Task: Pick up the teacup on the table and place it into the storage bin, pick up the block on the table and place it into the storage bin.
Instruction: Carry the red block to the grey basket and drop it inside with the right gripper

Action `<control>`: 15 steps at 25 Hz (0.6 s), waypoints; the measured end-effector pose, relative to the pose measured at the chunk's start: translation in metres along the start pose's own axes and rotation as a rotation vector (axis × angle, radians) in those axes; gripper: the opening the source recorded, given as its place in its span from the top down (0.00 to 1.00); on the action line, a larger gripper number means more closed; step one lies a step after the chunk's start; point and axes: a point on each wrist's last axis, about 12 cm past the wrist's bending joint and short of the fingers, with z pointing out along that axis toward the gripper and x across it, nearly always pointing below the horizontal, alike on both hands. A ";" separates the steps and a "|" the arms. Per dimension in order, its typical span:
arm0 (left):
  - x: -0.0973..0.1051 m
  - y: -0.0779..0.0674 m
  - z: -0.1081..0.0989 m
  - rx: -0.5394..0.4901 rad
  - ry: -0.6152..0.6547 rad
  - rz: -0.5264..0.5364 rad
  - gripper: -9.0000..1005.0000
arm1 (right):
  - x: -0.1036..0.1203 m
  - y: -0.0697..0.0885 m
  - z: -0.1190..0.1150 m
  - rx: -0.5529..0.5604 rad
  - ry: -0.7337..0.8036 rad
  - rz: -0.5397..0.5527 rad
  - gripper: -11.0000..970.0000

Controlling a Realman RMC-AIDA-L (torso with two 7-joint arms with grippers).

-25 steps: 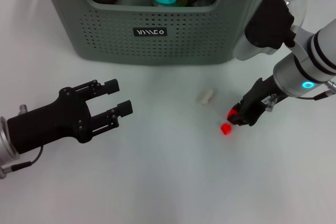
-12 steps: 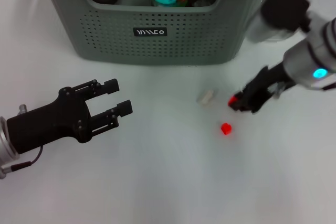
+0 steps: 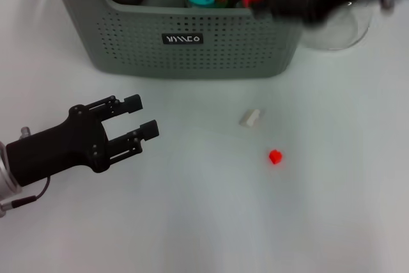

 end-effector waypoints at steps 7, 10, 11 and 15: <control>0.000 0.000 0.001 0.006 0.001 -0.003 0.39 | -0.060 -0.036 0.049 0.212 -0.060 0.032 0.78; 0.000 -0.001 0.002 0.012 -0.001 -0.004 0.39 | -0.076 -0.052 0.089 0.274 0.007 0.044 0.78; 0.001 -0.002 0.002 0.015 -0.002 -0.005 0.39 | -0.078 -0.057 0.106 0.290 0.038 0.049 0.78; 0.001 -0.003 0.003 0.021 -0.001 -0.009 0.39 | -0.073 -0.075 0.156 0.355 0.146 0.077 0.78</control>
